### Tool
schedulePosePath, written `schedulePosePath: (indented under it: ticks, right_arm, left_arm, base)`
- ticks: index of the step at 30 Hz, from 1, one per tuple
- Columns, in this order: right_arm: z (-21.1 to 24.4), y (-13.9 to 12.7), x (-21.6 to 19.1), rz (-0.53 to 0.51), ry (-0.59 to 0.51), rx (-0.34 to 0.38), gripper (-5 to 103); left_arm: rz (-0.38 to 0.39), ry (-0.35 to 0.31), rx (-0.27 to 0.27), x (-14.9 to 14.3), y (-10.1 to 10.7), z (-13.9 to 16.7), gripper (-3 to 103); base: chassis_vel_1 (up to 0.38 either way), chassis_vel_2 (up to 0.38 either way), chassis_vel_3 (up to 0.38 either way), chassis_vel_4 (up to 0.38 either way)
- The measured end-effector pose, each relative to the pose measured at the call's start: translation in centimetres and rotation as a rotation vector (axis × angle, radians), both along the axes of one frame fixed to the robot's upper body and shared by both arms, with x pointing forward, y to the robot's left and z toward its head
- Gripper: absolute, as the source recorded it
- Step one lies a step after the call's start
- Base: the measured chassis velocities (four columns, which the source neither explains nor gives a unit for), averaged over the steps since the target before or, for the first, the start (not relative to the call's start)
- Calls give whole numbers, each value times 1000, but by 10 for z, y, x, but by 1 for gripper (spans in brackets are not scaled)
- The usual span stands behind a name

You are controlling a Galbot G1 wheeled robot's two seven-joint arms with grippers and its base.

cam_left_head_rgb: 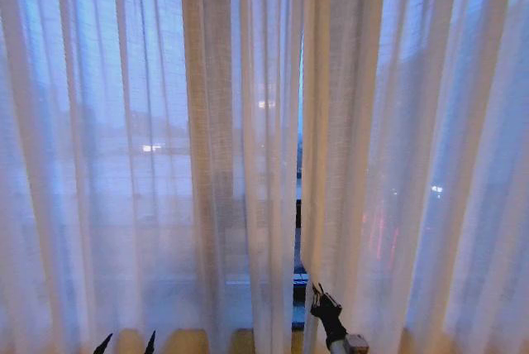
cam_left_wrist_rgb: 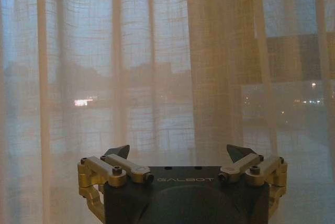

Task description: Open the curtains by pulling them apart, changing their state from closed to fully open.

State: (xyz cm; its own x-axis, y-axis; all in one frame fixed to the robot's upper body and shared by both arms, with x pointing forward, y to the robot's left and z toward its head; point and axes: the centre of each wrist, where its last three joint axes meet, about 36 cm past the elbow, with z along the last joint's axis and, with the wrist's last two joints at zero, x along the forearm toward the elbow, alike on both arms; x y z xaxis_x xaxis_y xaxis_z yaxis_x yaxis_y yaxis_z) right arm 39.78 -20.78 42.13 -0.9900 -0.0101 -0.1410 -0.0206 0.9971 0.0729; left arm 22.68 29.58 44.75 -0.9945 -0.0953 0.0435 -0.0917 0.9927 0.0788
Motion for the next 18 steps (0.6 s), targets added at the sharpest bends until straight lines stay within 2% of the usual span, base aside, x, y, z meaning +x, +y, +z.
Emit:
schedulePosePath:
  ticks: [5, 18]
  right_arm:
    - [24, 4, 5, -14, -33, 36, 0]
    - [27, -6, 6, -37, -26, 52, 0]
  left_arm:
    - [-3, 4, 3, 0, -1, -2, 100]
    - [-12, 6, 8, 1, -2, -2, 100]
  base:
    - [0, 0, 0, 0]
    - [0, 0, 0, 0]
